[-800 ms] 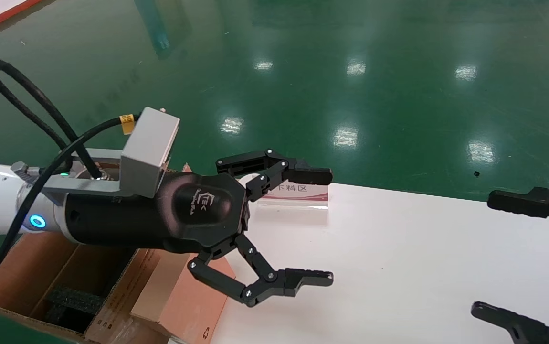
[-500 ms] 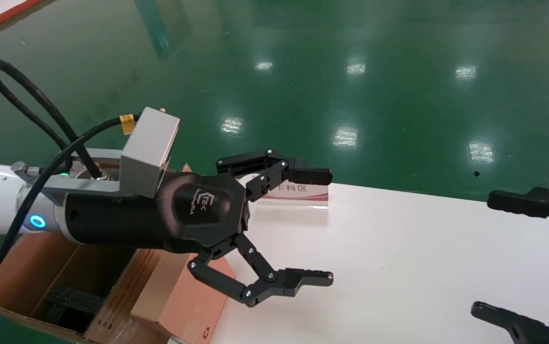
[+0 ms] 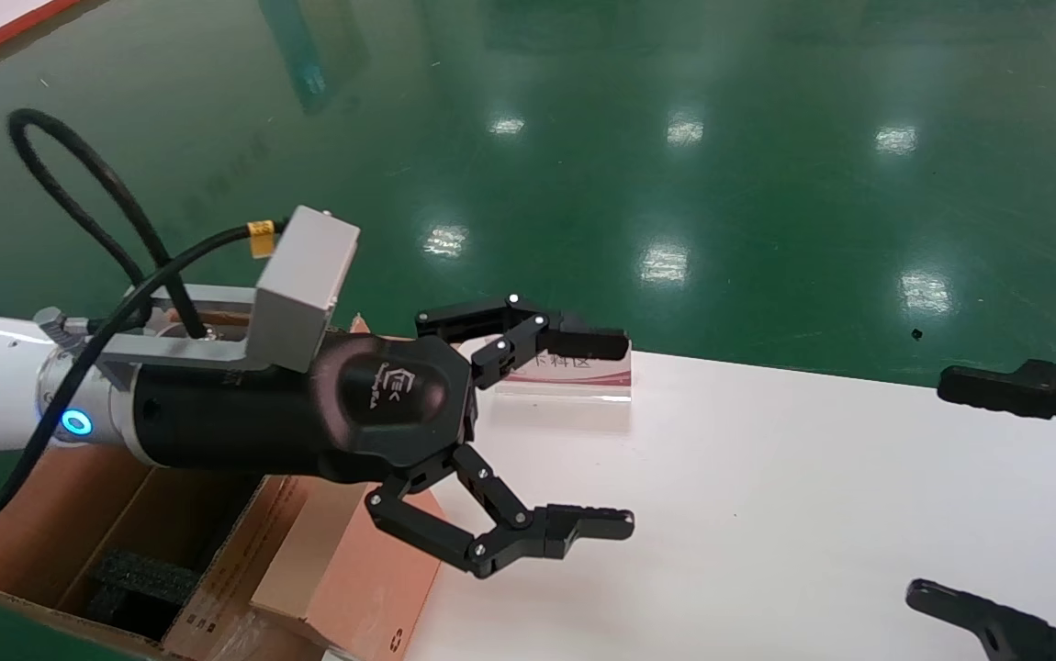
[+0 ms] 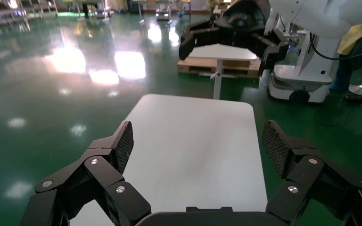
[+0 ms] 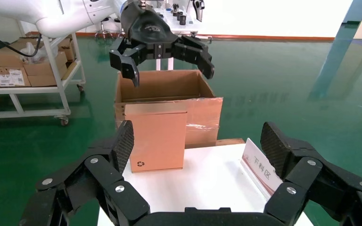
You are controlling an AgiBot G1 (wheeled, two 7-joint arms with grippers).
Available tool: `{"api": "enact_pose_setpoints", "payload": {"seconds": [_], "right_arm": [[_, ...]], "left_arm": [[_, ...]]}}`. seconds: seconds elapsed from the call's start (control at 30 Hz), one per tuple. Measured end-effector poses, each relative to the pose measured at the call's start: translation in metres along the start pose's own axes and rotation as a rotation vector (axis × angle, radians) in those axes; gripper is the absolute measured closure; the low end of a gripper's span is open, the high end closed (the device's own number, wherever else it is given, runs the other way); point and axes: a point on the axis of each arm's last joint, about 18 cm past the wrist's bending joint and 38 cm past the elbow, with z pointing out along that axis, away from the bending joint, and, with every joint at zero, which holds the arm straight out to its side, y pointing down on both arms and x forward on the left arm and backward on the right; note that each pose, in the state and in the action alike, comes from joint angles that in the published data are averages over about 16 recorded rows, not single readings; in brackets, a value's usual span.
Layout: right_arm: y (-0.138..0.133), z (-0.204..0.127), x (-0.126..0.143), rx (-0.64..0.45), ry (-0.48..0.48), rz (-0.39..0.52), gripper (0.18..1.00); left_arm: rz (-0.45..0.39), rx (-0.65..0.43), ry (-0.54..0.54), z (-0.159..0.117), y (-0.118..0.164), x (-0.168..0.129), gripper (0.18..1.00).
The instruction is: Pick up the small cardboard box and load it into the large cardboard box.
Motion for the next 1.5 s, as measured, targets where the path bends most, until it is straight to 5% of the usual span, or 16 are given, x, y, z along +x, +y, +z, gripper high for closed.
{"api": "enact_pose_setpoints", "payload": {"seconds": [0.73,1.5], "right_arm": [[0.0,0.0,0.0,0.0,0.0,0.0,0.178],[0.0,0.0,0.0,0.0,0.0,0.0,0.178]], "left_arm": [[-0.064,-0.666,-0.147,-0.003,0.002,-0.049,0.184],[-0.37,-1.097,-0.312,0.016,-0.015,-0.058,0.184]]}}
